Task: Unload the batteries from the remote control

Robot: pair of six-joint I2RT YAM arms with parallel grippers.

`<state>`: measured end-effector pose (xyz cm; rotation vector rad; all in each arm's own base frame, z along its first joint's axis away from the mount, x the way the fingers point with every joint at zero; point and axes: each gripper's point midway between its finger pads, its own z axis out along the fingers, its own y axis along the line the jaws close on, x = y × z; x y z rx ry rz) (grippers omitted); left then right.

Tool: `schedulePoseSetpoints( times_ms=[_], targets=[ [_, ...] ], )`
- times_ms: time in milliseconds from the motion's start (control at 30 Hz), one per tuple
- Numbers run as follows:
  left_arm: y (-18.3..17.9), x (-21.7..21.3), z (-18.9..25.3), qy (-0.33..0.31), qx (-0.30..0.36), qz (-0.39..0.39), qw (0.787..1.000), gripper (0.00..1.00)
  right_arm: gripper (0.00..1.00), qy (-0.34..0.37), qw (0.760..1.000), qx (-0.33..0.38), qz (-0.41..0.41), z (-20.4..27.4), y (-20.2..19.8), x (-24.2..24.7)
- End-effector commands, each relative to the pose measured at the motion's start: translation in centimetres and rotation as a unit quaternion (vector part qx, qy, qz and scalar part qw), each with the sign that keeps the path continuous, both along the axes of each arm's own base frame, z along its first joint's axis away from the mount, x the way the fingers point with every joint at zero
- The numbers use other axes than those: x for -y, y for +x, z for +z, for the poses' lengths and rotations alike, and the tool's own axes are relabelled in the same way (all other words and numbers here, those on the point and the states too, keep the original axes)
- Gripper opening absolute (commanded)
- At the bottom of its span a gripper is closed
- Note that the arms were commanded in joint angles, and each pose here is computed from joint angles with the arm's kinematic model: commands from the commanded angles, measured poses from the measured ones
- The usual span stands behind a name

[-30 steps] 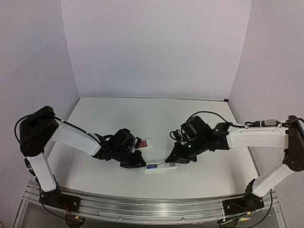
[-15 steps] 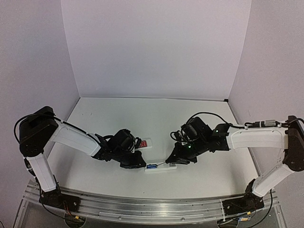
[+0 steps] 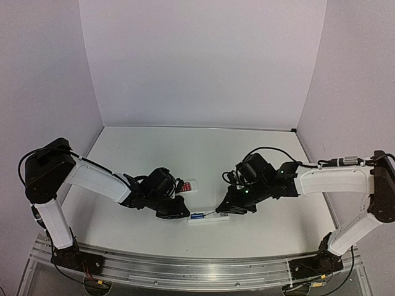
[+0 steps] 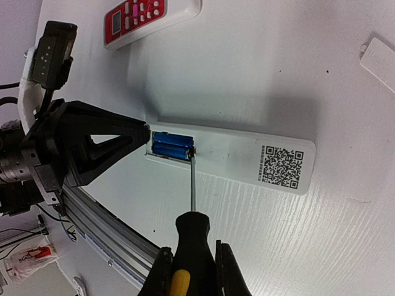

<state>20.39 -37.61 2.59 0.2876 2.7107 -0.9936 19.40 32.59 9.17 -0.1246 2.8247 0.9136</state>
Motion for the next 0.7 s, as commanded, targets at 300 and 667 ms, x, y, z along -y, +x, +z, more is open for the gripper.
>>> schedulePoseSetpoints(
  times_ms=[300, 667],
  targets=[
    [-1.4, -0.2, -0.6, 0.011, -0.007, -0.010, 1.000, 0.10, 0.00, 0.007, 0.997, -0.082, 0.008, -1.5, -1.9, -1.0],
    [-2.6, -0.4, -1.0, 0.005, -0.025, 0.003, 1.000, 0.07, 0.00, 0.081, 0.995, -0.057, -0.002, -1.0, -1.5, -2.1]
  ],
)
